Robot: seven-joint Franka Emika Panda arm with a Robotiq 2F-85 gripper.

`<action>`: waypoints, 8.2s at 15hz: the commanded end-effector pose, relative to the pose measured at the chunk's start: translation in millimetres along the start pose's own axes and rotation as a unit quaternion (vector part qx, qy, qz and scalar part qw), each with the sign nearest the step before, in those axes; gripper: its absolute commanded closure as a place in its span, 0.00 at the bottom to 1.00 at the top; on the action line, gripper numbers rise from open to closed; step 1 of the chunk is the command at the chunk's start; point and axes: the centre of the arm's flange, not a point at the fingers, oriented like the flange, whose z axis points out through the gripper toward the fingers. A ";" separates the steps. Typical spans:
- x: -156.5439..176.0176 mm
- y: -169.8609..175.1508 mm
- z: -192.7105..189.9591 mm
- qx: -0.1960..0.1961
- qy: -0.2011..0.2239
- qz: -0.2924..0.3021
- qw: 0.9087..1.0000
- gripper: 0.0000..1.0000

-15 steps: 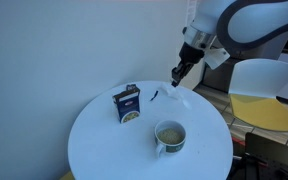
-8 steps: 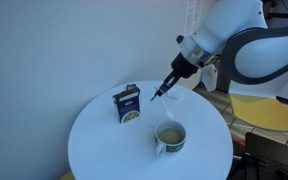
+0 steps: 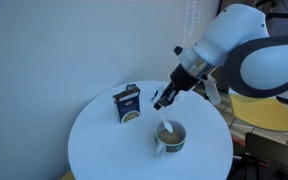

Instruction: Pour the contents in the clear cup into the white and green mug

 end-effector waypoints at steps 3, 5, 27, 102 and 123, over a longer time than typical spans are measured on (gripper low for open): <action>-19.3 4.8 13.1 -0.003 0.014 -0.036 0.999 0.97; -24.0 5.4 19.3 -0.002 0.015 -0.047 0.999 0.97; -44.5 15.0 44.1 0.002 0.031 -0.070 0.997 0.97; -68.0 8.4 -40.0 0.061 0.188 -0.239 0.951 0.97; -84.1 13.9 -81.3 0.054 0.312 -0.216 0.924 0.97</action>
